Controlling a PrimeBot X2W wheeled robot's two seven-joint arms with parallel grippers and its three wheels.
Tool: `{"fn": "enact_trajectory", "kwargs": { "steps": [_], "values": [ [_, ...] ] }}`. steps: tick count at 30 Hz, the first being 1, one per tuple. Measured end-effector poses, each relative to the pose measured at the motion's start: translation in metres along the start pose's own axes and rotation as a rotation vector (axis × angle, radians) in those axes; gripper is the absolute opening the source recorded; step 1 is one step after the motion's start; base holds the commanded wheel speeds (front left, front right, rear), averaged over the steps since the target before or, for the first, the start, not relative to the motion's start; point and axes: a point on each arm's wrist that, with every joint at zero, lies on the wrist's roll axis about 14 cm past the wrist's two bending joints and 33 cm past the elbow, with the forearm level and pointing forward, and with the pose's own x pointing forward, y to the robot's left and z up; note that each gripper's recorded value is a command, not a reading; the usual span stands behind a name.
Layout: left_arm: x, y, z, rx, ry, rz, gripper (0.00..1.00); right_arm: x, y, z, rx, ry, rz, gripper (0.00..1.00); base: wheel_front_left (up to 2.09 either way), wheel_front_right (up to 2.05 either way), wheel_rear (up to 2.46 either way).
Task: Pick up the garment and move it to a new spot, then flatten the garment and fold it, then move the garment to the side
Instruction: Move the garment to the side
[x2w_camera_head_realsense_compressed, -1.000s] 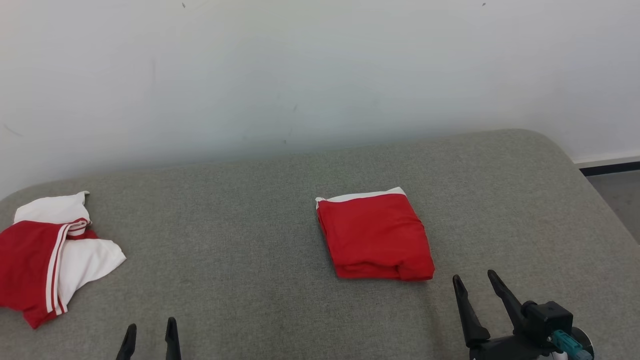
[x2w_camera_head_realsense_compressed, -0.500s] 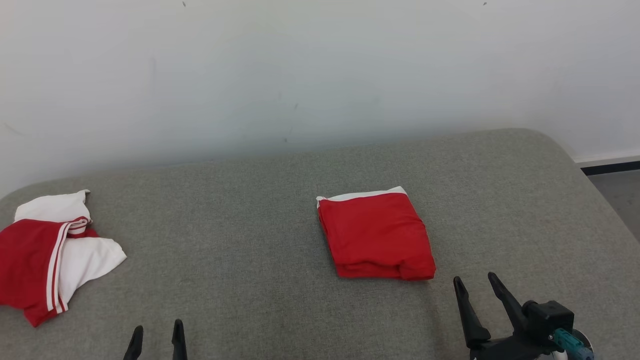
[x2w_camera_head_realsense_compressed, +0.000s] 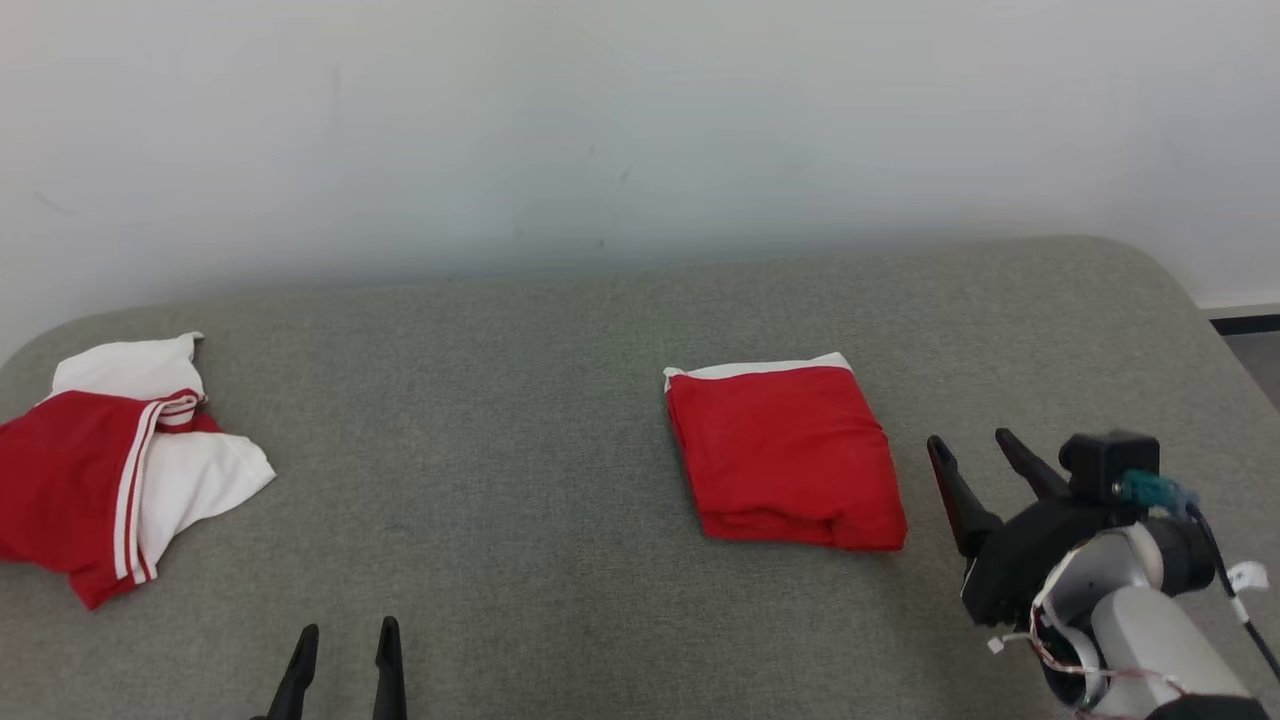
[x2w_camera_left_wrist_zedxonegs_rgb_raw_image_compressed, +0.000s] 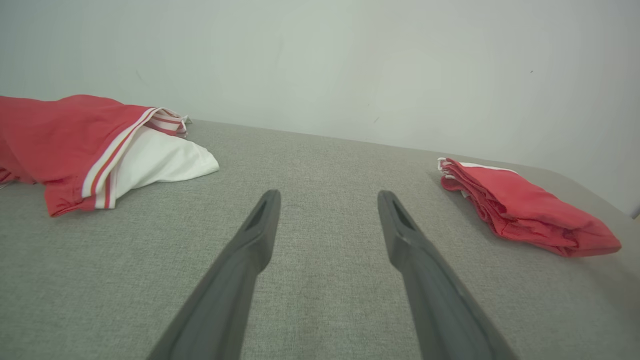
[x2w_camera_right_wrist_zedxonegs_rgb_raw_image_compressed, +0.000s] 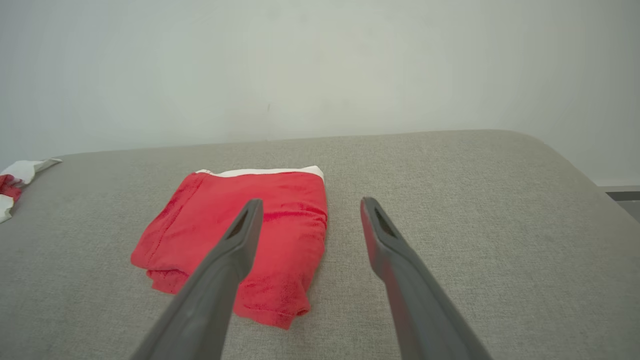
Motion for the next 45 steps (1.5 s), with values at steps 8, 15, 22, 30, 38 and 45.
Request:
{"fn": "enact_trajectory", "kwargs": {
  "steps": [8,15,22,30,38,45],
  "values": [
    [0.012,-0.002,0.000,-0.006,-0.001,-0.010,1.00,0.052,-0.021,-0.007,-0.003,0.233,-0.038,1.00,0.00,0.00,0.00],
    [0.023,0.009,-0.006,-0.008,0.014,0.021,1.00,0.089,-0.025,-0.036,-0.021,0.372,-0.048,1.00,0.00,0.00,0.00],
    [0.033,0.024,-0.016,-0.002,0.043,0.059,1.00,0.116,-0.007,-0.082,0.014,0.471,-0.015,1.00,0.00,0.00,0.00],
    [0.039,0.036,-0.027,0.000,0.075,0.090,1.00,0.123,0.006,-0.125,0.048,0.618,-0.004,1.00,0.00,0.00,0.00],
    [0.044,0.031,-0.027,-0.003,0.070,0.066,1.00,0.116,0.010,-0.118,-0.095,0.634,0.040,0.00,0.00,0.00,0.00],
    [0.054,0.019,-0.027,0.000,0.063,0.014,1.00,0.101,-0.029,-0.099,-0.331,0.611,0.026,0.00,0.00,0.00,0.00]
  ]
}}
